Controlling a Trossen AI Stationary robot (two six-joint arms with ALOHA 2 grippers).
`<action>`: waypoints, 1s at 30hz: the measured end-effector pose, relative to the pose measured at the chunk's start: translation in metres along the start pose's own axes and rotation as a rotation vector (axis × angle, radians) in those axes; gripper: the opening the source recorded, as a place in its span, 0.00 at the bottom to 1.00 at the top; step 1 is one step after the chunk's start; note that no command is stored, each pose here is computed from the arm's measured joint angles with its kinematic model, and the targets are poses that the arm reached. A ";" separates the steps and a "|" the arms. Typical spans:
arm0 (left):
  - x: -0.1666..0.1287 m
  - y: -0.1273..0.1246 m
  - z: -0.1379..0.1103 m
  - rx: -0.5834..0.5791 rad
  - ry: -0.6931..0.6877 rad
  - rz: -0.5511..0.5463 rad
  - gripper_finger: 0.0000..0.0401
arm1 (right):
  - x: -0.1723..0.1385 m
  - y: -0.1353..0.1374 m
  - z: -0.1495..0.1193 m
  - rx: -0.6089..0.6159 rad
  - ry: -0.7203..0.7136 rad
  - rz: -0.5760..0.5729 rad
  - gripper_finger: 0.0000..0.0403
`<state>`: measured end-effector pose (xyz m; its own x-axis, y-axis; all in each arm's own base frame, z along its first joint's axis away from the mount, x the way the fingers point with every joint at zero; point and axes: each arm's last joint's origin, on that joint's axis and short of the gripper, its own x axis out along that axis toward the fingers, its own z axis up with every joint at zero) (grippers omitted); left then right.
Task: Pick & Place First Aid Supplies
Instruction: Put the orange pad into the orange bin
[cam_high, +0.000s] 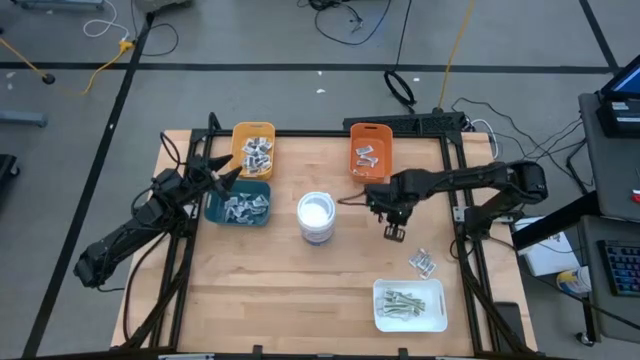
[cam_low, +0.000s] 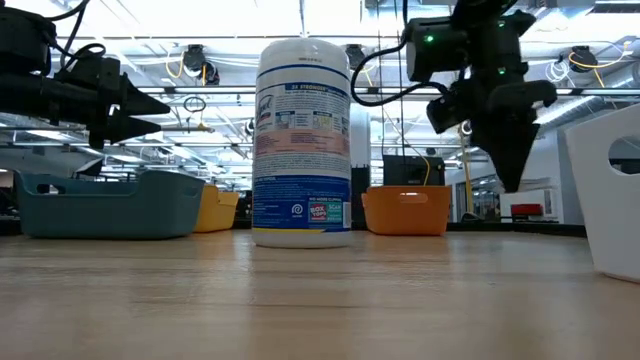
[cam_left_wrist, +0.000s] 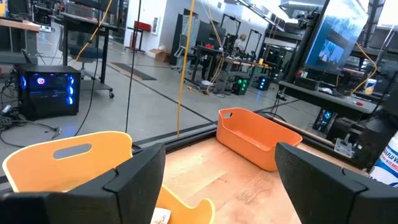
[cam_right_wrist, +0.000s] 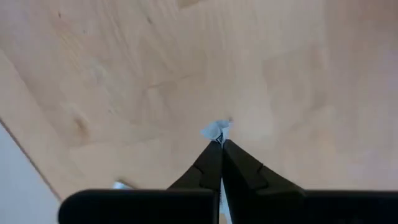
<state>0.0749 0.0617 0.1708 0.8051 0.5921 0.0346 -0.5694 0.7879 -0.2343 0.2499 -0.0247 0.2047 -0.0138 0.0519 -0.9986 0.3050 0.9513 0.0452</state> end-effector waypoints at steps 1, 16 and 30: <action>0.000 0.000 0.000 0.000 0.000 0.000 0.76 | -0.001 -0.005 0.002 -0.041 -0.005 0.001 0.00; 0.000 0.000 0.000 0.000 0.000 0.000 0.76 | -0.051 -0.109 0.036 -0.272 -0.264 -0.080 0.00; 0.000 0.000 0.000 0.000 -0.001 0.000 0.76 | -0.057 -0.180 0.074 -0.218 -0.390 -0.180 0.00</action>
<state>0.0749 0.0617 0.1708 0.8052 0.5920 0.0352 -0.5692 0.7881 -0.2343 0.2659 -0.2211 0.2508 0.3228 -0.1978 -0.9256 0.1233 0.9784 -0.1661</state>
